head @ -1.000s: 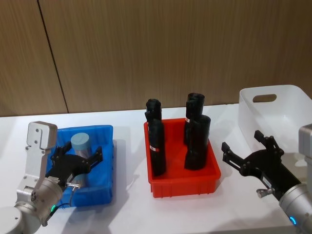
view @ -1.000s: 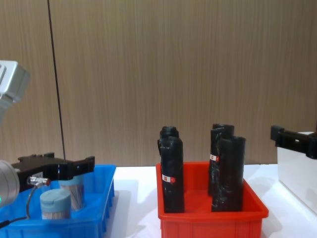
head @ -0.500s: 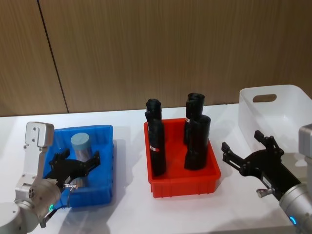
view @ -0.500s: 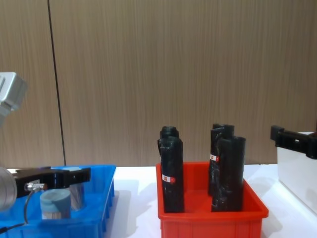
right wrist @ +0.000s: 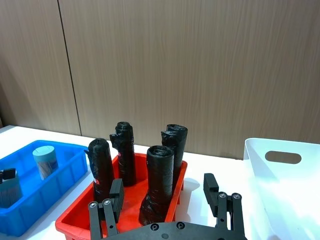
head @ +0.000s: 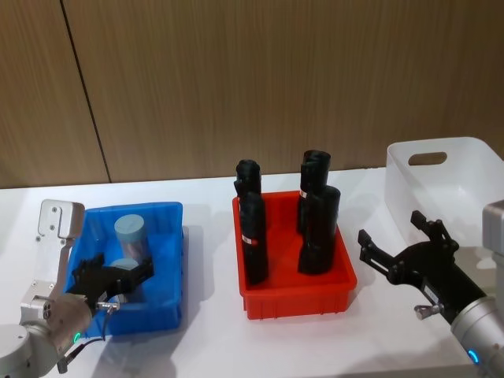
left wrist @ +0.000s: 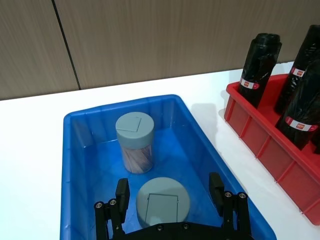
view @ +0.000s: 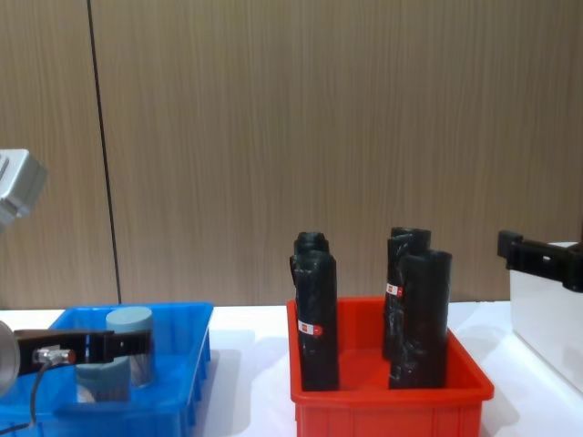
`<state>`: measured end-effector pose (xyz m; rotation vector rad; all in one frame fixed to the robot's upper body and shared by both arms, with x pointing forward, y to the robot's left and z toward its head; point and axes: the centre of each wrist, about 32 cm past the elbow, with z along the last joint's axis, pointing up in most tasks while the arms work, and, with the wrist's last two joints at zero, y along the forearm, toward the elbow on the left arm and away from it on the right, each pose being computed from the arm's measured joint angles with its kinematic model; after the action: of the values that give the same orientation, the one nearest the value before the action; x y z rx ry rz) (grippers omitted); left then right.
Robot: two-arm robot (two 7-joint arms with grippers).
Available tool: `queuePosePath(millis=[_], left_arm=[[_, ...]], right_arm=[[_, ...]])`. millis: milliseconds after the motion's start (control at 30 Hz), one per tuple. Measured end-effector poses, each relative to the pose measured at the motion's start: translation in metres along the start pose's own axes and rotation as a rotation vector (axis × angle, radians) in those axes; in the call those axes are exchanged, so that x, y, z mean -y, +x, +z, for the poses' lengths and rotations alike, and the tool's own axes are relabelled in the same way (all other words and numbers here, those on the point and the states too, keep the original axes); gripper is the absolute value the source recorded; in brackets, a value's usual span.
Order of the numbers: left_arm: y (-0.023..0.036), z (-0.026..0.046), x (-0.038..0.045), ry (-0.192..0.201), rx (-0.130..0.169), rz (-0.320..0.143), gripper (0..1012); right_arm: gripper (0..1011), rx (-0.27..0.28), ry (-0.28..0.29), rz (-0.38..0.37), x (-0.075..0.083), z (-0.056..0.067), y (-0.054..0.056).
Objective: Pick the cotton swabs from the blue box and place them into the white box.
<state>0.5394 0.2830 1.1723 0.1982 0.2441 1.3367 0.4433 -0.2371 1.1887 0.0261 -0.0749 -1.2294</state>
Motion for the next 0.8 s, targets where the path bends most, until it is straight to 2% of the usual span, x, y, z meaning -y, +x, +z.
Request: queuePosePath(millis=[400, 567, 700, 800], left_arm=[[0.0032, -0.0036, 0.0007, 0.039, 0.005, 0.020, 994], [0.0047, -0.0063, 0.0017, 0.050, 0.006, 0.020, 902], [0.0064, -0.0090, 0.0032, 0.061, 0.003, 0.016, 757], [0.0074, -0.0099, 0.0039, 0.065, 0.001, 0.013, 699]], right_arm=[[1002, 0.000, 0.000, 0.000, 0.0000, 0.0000, 0.0000], [1002, 0.000, 0.000, 0.000, 0.0000, 0.0000, 0.0000], [1002, 0.000, 0.000, 0.000, 0.0000, 0.0000, 0.0000], [1002, 0.000, 0.000, 0.000, 0.0000, 0.0000, 0.0000]])
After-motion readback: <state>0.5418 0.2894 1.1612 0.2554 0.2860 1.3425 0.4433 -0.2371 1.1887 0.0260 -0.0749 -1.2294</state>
